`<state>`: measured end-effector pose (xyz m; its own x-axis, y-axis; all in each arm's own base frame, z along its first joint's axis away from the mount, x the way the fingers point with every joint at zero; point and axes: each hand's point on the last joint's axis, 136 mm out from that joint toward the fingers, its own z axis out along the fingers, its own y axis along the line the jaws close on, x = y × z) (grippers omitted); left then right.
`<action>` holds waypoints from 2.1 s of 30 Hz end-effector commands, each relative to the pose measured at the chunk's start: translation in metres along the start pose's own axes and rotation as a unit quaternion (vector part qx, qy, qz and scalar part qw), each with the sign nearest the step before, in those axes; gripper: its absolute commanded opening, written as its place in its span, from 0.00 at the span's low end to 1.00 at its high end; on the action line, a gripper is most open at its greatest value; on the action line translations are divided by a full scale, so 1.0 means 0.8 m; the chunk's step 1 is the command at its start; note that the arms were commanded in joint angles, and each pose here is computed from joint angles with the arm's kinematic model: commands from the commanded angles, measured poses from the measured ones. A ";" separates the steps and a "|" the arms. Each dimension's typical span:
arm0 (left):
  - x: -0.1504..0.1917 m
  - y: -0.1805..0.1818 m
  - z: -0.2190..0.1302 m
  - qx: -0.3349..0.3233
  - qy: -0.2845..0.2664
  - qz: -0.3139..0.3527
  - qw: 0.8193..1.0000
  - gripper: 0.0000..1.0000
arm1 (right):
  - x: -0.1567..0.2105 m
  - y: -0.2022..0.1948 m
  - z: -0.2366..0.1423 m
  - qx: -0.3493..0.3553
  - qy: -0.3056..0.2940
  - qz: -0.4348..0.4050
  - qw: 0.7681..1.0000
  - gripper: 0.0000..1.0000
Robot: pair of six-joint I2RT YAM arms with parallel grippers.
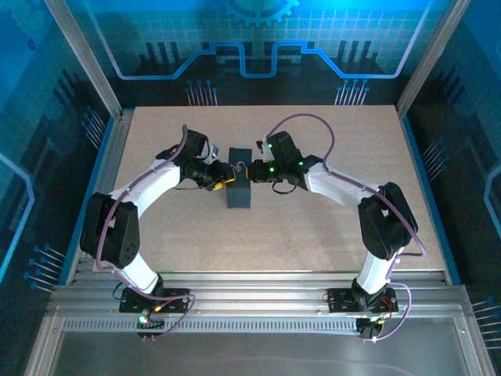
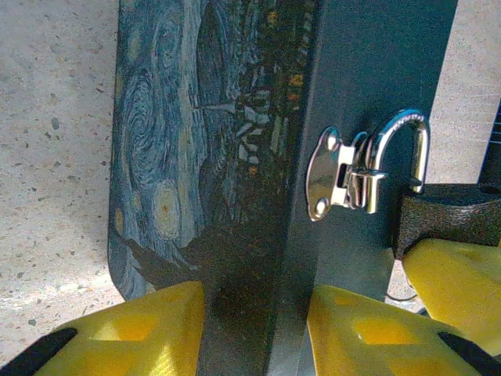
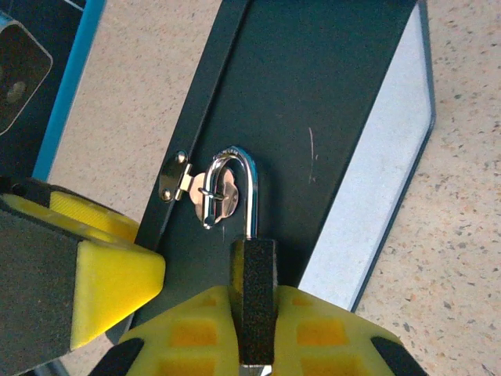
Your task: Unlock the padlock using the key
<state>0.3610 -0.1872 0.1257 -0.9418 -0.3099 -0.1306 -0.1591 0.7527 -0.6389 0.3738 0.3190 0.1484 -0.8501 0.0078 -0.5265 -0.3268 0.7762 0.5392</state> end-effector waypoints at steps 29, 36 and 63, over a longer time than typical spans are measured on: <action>0.006 0.043 0.018 -0.051 0.026 -0.058 0.997 0.41 | -0.066 -0.065 -0.073 0.076 -0.154 0.118 0.978 0.02; 0.015 0.025 0.024 -0.031 0.044 -0.040 0.998 0.39 | -0.065 -0.052 -0.055 0.054 -0.148 0.104 0.982 0.01; 0.015 -0.001 0.017 -0.028 0.046 -0.018 0.998 0.47 | -0.102 -0.059 -0.065 0.105 -0.189 0.114 0.970 0.02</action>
<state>0.3692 -0.2105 0.1296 -0.9523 -0.2868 -0.1041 -0.1441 0.7235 -0.6751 0.4279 0.2675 0.1588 -0.7277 0.3485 -0.5907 0.0003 0.8614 0.5079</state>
